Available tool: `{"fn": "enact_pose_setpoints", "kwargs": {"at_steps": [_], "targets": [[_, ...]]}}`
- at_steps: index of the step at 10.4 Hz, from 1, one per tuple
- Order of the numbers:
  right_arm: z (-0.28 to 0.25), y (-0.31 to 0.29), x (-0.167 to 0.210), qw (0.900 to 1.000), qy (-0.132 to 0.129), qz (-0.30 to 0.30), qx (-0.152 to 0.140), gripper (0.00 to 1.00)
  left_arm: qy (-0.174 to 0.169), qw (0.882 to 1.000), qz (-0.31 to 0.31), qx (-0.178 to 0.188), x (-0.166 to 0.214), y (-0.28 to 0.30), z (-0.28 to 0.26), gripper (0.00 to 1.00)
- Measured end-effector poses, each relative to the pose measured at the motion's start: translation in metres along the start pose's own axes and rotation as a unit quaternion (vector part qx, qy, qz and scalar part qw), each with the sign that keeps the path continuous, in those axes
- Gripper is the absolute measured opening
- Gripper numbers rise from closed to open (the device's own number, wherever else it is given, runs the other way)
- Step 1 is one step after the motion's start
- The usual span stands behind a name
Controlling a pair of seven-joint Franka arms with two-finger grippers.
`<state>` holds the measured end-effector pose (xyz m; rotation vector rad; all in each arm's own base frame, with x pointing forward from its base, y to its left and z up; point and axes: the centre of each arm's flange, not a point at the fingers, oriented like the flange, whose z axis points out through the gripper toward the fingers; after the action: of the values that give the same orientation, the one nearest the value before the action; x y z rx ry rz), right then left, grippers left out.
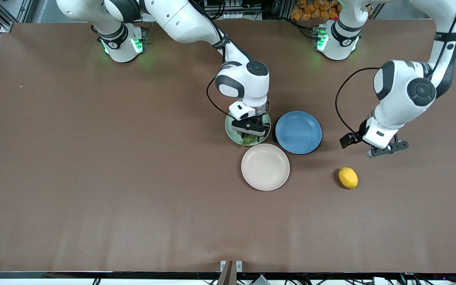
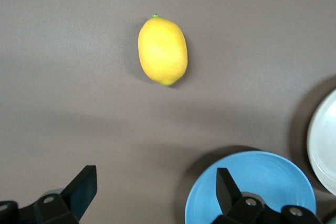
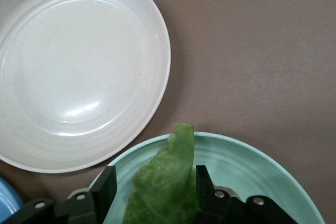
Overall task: Pick lemon and lettuce from plates
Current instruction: 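Grasp the lettuce leaf with the right gripper while the left gripper withdraws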
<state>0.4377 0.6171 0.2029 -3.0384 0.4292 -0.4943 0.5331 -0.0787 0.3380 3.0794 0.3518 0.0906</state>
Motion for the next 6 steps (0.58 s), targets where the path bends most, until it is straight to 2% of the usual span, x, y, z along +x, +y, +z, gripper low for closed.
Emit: {"fn": "enact_pose_setpoints", "kwargs": {"at_steps": [3,5,6], "targets": [[0.003,-0.001,-0.009,1.0,0.001,-0.01,-0.004,0.67,0.022,1.0,0.003,-0.005,-0.006,0.001,-0.022,1.0],[0.007,0.0,-0.012,1.0,0.005,-0.018,-0.007,0.57,0.044,0.999,0.014,-0.013,0.011,0.01,-0.054,1.0],[0.008,0.001,-0.012,1.0,0.006,-0.02,-0.008,0.48,0.042,0.999,0.029,-0.012,0.02,0.014,-0.077,1.0]]}}
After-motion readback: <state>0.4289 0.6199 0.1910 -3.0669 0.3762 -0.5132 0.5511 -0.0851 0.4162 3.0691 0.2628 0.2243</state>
